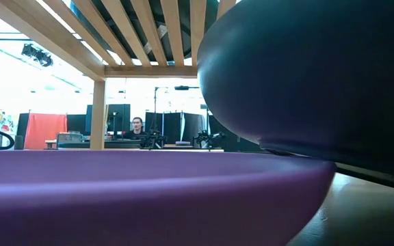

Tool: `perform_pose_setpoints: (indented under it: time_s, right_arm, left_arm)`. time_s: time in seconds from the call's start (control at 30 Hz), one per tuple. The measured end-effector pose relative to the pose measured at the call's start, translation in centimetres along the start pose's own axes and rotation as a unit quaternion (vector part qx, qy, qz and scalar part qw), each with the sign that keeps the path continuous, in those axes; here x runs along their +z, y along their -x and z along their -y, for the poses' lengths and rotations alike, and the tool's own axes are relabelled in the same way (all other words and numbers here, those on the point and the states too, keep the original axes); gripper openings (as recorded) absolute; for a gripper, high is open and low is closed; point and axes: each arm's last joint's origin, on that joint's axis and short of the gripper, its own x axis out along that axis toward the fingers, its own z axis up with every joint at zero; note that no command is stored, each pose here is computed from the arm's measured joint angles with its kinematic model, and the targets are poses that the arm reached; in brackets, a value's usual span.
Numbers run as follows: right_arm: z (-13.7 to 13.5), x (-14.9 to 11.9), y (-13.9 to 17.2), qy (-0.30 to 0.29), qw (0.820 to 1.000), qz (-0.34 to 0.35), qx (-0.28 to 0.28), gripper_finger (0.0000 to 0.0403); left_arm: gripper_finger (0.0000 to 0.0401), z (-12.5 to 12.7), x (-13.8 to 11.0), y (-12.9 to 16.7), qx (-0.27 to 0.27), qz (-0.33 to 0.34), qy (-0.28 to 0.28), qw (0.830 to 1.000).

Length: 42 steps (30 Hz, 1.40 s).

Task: Place and stack plates onto a shelf
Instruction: Stack the gray plate on top of the dark green plate on the shelf

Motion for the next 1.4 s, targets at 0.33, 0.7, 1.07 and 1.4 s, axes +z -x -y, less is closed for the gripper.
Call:
perform_pose_setpoints:
  time_s: [0.33,0.7,1.07,1.4]
  right_arm:
    - [0.0,0.0,0.0,-0.001,1.0,0.002,-0.001,0.0223]
    - [0.0,0.0,0.0,-0.001,1.0,0.002,0.0,0.0223]
    - [0.0,0.1,0.0,-0.001,1.0,0.003,0.0,0.0223]
    - [0.0,0.1,0.0,-0.002,1.0,0.005,0.0,0.0223]
  left_arm:
    - [0.0025,-0.8,0.1,-4.4,0.024,-0.093,0.021,0.995]
    - [0.0025,-1.4,-0.3,-7.6,0.033,-0.173,0.04,0.984]
    - [0.0025,0.0,-1.2,-8.2,0.02,-0.202,0.02,0.979]
    - [0.0048,1.1,-1.7,-8.4,0.009,-0.208,-0.001,0.978]
